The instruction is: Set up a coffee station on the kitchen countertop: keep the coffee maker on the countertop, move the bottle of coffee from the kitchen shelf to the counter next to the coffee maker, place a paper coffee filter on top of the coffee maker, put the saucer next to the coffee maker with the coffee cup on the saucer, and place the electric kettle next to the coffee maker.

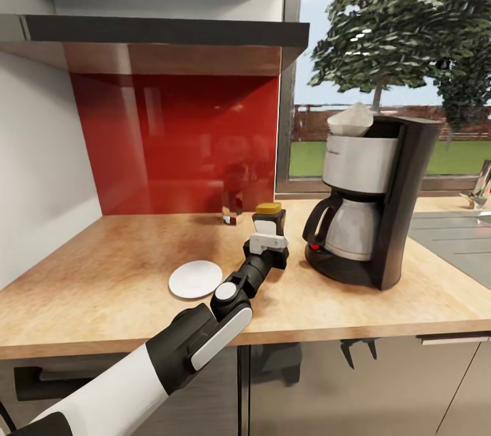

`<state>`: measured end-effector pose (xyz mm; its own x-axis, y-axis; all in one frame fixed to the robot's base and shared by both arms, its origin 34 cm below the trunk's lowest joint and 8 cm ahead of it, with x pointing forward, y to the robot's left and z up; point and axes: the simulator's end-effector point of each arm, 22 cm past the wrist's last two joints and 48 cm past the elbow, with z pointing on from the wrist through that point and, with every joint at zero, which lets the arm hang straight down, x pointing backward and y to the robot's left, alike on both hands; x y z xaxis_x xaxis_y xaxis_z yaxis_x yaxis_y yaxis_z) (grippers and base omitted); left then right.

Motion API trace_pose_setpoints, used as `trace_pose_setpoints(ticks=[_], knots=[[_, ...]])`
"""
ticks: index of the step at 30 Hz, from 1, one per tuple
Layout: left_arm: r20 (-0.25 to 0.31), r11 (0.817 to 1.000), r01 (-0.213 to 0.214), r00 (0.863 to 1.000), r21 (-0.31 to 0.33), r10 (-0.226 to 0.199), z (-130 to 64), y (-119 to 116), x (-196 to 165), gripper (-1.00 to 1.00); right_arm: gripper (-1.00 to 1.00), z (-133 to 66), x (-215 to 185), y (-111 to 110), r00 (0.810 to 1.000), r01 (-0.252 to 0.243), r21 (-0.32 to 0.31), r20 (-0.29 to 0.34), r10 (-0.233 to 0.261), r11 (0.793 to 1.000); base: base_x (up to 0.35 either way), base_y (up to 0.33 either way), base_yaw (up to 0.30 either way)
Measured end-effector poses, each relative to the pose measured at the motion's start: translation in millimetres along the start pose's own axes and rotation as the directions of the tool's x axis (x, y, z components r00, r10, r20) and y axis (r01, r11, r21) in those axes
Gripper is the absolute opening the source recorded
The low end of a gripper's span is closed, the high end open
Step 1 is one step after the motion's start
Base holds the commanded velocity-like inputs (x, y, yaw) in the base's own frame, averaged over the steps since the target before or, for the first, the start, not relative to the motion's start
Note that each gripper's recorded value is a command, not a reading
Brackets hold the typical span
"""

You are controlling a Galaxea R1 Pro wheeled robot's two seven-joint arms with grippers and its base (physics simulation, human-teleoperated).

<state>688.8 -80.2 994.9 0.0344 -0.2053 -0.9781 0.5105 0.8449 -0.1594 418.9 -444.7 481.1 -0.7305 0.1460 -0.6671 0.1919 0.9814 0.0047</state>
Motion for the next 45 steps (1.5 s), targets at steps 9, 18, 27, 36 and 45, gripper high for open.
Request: trace_pose_setpoints(ticks=[9,18,27,36,45], knots=[[-0.01,1.0,0.005,1.0,-0.002,-0.005,1.6,2,6,-1.0,1.0,0.5,4,-1,1.0,0.001,0.002,-0.011,-0.001,1.0,0.0,0.0,0.0],[-0.019,1.0,0.01,1.0,-0.004,-0.01,3.2,5,12,-1.0,1.0,1.0,8,-1,1.0,0.002,0.003,-0.021,-0.002,1.0,0.0,0.0,0.0],[-0.028,1.0,0.016,0.999,-0.006,-0.016,4.7,7,18,-1.0,1.0,1.5,12,-2,0.999,0.004,0.005,-0.032,-0.004,1.0,0.0,0.0,0.0],[-0.032,1.0,0.012,0.999,-0.006,-0.012,6.2,8,23,-1.0,1.0,1.8,16,-2,0.999,0.005,0.006,-0.042,-0.004,1.0,0.0,0.0,0.0],[-0.029,1.0,0.018,0.999,-0.003,-0.018,7.0,8,23,-1.0,1.0,2.2,20,-3,0.999,0.006,0.008,-0.053,-0.006,1.0,0.0,0.0,0.0]])
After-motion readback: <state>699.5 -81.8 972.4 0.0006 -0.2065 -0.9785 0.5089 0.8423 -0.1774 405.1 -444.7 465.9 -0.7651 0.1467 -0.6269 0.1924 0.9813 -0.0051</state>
